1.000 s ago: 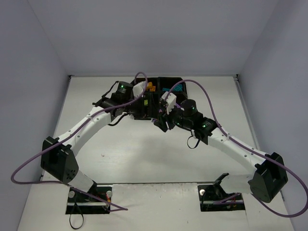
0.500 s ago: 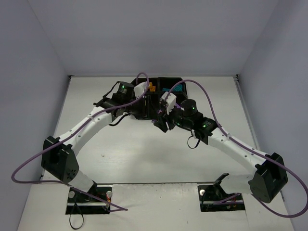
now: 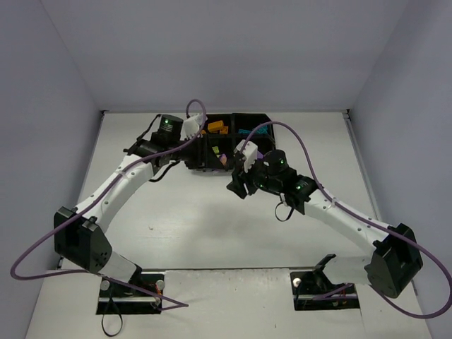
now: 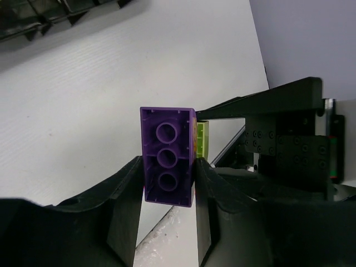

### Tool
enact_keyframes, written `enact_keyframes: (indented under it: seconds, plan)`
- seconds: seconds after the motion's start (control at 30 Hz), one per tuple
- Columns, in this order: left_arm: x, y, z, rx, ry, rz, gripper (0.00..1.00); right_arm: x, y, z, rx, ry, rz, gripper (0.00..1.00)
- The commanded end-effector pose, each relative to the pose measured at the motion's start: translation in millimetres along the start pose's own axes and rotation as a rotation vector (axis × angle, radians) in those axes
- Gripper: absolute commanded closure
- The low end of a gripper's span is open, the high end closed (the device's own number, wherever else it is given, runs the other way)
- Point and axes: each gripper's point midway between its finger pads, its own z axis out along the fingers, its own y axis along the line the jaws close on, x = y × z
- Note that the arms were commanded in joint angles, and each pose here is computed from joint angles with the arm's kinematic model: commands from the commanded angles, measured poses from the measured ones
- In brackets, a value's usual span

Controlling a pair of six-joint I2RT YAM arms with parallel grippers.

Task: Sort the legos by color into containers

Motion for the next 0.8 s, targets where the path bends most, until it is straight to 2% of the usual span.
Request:
enact_keyframes:
  seconds: [0.0, 0.23, 0.37, 0.4, 0.57, 0.77]
  plan:
    - [-32, -22, -37, 0.045, -0.117, 0.088, 0.89, -12, -4, -7, 0.026, -0.047, -0.030, 1.00]
    - [-43, -14, -61, 0.005, -0.169, 0.098, 0.89, 2, -10, -2, 0.051, -0.007, -0.026, 1.00]
    - [-46, 9, -75, -0.100, -0.215, 0.081, 0.89, 1, -17, 6, 0.078, 0.007, -0.004, 1.00]
    - [-48, 24, -80, -0.149, -0.234, 0.059, 0.89, -9, -20, 8, 0.089, -0.007, -0.005, 1.00]
    - [-46, 46, -102, -0.225, -0.306, -0.005, 0.89, -28, -51, 32, 0.223, -0.021, 0.066, 1.00]
    - [-33, 65, -123, -0.362, -0.367, 0.006, 0.89, -60, -89, 73, 0.375, -0.062, 0.202, 1.00]
